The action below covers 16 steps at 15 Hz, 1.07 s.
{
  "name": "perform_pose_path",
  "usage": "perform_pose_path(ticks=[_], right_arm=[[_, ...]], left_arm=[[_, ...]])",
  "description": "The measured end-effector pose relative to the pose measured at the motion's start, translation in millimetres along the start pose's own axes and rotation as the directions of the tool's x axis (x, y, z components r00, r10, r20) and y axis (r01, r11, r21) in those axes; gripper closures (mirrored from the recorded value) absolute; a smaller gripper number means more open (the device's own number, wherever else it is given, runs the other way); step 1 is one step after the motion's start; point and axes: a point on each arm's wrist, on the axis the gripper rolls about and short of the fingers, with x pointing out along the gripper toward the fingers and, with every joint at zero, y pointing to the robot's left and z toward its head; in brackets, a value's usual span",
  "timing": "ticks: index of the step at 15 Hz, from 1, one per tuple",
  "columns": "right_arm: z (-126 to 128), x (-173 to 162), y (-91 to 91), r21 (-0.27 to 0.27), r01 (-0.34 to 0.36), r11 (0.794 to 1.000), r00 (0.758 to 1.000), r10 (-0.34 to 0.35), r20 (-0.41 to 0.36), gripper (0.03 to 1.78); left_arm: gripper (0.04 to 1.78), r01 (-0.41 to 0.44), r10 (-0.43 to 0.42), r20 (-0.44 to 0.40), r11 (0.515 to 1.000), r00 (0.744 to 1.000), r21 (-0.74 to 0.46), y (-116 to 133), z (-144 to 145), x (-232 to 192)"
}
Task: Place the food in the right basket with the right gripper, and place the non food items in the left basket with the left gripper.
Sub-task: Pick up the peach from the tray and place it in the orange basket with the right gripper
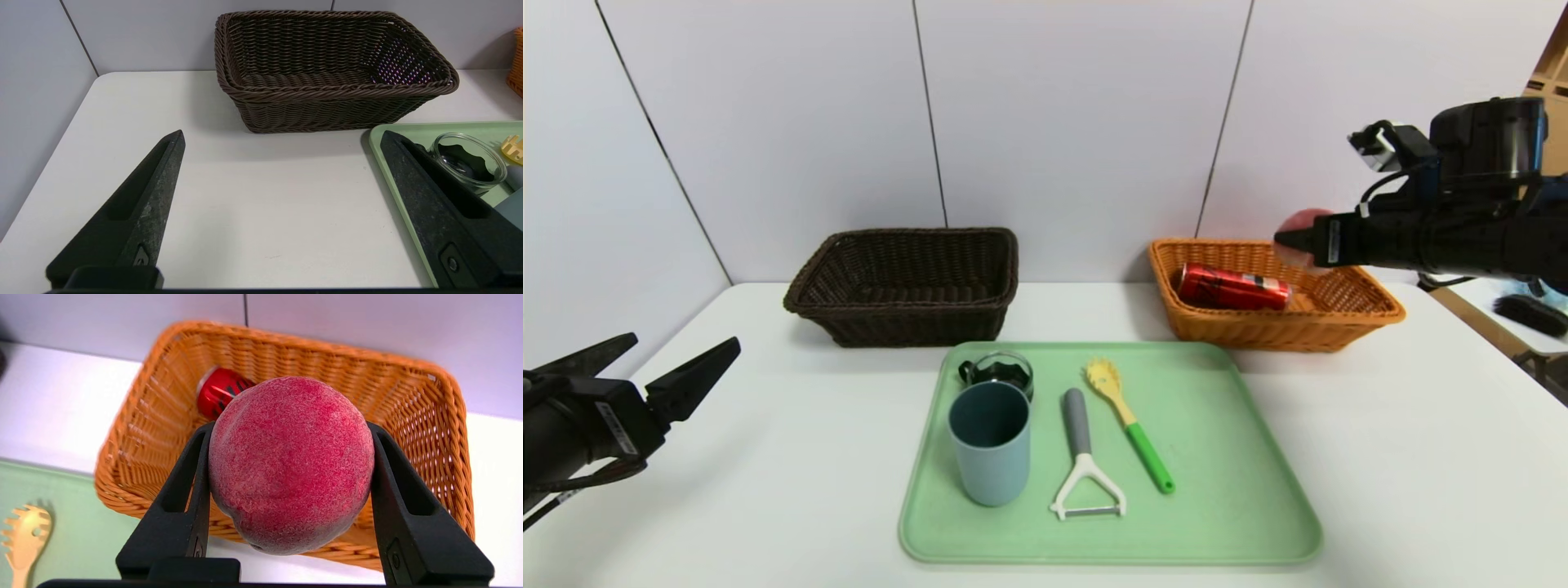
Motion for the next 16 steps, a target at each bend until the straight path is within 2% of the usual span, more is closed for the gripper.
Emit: perform_pose_path(ticks=[5,10,12,16], right_arm=[[12,25,-14.3,0.02,0.03,0.999,0.99,-0.027,-0.14,0.75],[6,52,-44.9,0.032,0.099,0.995,0.963,-0.087,-0.256,0.75],[0,60,-53.1,0.038,0.116,0.993,0.956,-0.101,-0.275,0.75],[-9,71,-57.1,0.044,0.121,0.992,0.948,-0.102,-0.302,0.75]], left_arm=[[0.13,-0.003,0.003,0.001,1.0,1.0,-0.002,0,0,0],[0.13,-0.007,0.007,0.002,1.0,1.0,-0.002,1,1,0],[0.13,-0.019,0.019,0.009,1.0,1.0,0.0,2,3,1],[0.13,-0.024,0.024,0.012,1.0,1.0,0.002,3,4,2]])
